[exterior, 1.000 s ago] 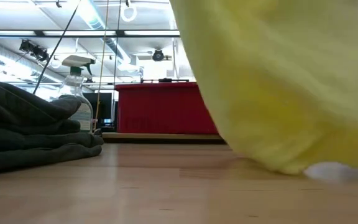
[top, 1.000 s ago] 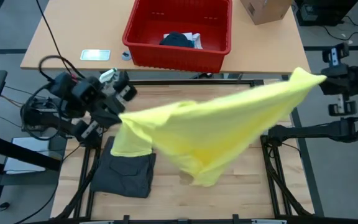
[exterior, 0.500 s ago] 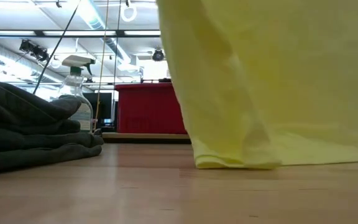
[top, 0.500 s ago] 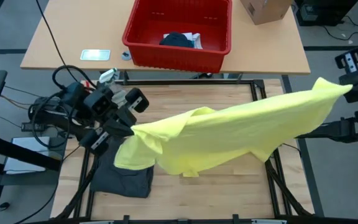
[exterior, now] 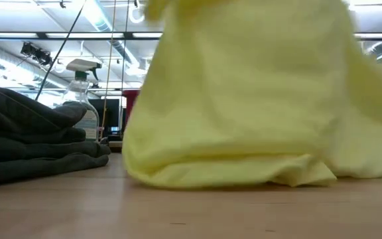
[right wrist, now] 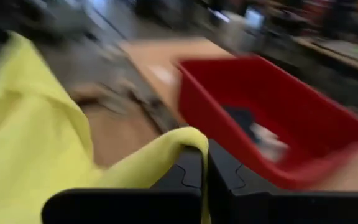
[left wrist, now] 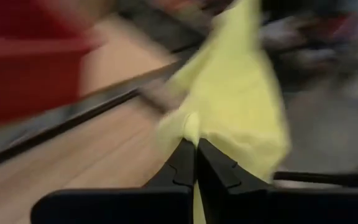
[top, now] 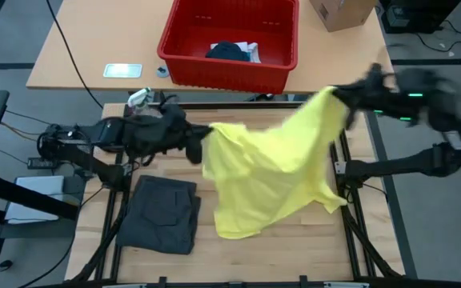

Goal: Fold Laundry from Bin
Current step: Fold the yellow shirt

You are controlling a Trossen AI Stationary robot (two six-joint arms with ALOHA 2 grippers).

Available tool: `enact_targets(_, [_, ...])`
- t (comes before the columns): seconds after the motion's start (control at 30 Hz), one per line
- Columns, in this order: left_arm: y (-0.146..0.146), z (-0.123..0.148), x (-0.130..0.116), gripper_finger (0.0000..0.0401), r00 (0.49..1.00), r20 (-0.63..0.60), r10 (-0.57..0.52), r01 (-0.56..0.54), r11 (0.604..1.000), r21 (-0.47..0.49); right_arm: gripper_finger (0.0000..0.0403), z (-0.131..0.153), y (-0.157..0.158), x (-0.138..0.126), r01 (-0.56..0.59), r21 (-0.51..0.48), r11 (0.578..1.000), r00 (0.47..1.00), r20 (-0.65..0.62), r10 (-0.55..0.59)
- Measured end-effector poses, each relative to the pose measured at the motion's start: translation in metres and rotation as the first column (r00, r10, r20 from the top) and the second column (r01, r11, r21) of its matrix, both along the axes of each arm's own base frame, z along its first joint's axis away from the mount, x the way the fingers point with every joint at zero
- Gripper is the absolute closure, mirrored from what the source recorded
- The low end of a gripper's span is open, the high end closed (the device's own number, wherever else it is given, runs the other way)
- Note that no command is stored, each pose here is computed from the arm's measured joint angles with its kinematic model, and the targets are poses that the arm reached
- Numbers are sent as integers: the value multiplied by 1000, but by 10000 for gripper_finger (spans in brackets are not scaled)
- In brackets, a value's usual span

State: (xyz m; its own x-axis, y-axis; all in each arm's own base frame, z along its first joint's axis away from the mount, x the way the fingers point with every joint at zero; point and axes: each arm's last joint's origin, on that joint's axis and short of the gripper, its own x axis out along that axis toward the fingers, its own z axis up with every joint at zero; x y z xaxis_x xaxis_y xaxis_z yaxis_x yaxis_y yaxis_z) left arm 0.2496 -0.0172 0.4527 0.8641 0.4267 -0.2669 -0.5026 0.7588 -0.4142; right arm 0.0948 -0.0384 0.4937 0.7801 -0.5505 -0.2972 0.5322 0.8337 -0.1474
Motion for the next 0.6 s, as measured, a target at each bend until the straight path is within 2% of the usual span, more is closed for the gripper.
enact_targets(0.1, [19, -19, -8, 390, 973, -160, 165, -175, 983, -50, 396, -27, -26, 45, 135, -67, 989, 978, -150, -144])
enact_targets(0.17, [31, -29, -14, 390, 935, -257, 244, -265, 963, -51, 396, -49, -47, 73, 179, -70, 981, 958, -213, -190])
enact_targets(0.23, [44, -38, -21, 390, 884, -354, 306, -344, 938, -46, 396, -74, -72, 98, 186, -38, 982, 951, -244, -190])
enact_targets(0.33, [62, -50, -30, 390, 785, -482, 389, -447, 894, -6, 395, -106, -109, 126, 200, -2, 980, 958, -210, -196])
enact_targets(0.4, [75, -64, -32, 390, 716, -554, 425, -495, 869, 28, 389, -131, -133, 143, 241, 4, 970, 947, -217, -235])
enact_targets(0.5, [92, -86, -31, 390, 656, -621, 429, -513, 857, 50, 367, -163, -164, 159, 298, 34, 954, 925, -258, -280])
enact_targets(0.53, [97, -94, -30, 390, 642, -645, 413, -508, 860, 45, 356, -169, -170, 163, 315, 54, 947, 919, -268, -291])
enact_targets(0.6, [107, -107, -26, 390, 652, -663, 368, -481, 876, 13, 333, -178, -179, 168, 350, 98, 932, 907, -283, -311])
